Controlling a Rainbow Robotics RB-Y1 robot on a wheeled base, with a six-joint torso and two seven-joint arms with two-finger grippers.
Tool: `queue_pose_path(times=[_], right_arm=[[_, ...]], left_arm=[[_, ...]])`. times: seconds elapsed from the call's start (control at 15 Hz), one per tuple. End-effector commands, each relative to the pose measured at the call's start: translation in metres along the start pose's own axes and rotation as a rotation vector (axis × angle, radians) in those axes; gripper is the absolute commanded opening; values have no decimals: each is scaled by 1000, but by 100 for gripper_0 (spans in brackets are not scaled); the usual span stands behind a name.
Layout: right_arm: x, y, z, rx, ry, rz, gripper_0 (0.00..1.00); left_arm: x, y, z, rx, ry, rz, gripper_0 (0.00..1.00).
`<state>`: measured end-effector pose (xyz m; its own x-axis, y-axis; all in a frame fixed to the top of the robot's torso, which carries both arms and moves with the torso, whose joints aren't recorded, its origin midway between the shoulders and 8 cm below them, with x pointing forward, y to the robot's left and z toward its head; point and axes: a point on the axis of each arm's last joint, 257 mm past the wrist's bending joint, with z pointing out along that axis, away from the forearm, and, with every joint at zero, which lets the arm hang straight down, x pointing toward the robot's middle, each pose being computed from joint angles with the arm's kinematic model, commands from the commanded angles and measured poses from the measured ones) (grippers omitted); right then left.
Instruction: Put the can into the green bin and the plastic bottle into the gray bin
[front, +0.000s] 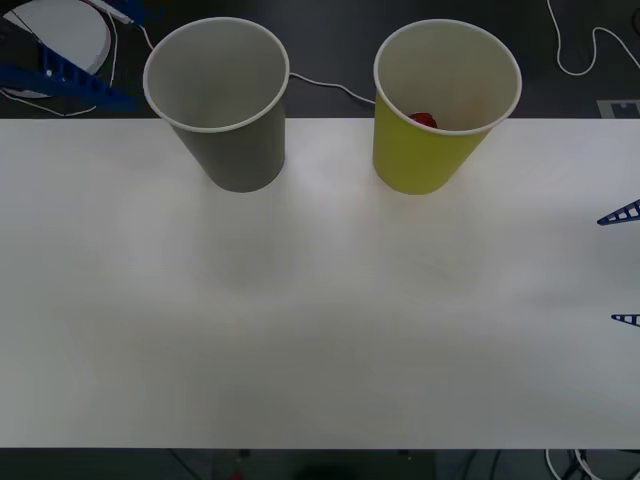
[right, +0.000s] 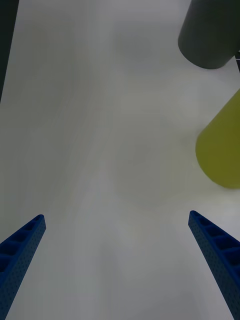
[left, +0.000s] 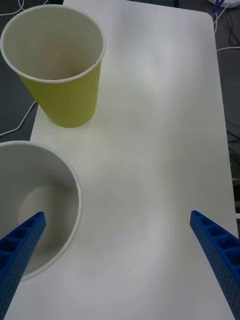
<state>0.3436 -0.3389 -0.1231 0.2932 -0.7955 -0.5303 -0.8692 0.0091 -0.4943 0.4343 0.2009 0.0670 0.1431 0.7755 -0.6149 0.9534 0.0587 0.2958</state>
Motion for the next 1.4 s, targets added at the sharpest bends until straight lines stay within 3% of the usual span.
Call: queue_pose_path(times=[0.07,0.27,0.53,0.67,0.93,1.4], right_arm=[[0,0,0,0,0,0,100],[0,0,0,0,0,0,100],[0,0,0,0,0,0,100],[0,0,0,0,0,0,100],[0,0,0,0,0,0,100],[0,0,0,0,0,0,100]], left_arm=[[29,-17,-2,-11,8,45,100],[60,-42,0,-57,48,83,100],[87,-74,15,-84,4,75,100],[105,-83,24,-100,-5,111,100],[136,-97,40,-79,22,160,100],[159,-118,61,-51,8,142,100]])
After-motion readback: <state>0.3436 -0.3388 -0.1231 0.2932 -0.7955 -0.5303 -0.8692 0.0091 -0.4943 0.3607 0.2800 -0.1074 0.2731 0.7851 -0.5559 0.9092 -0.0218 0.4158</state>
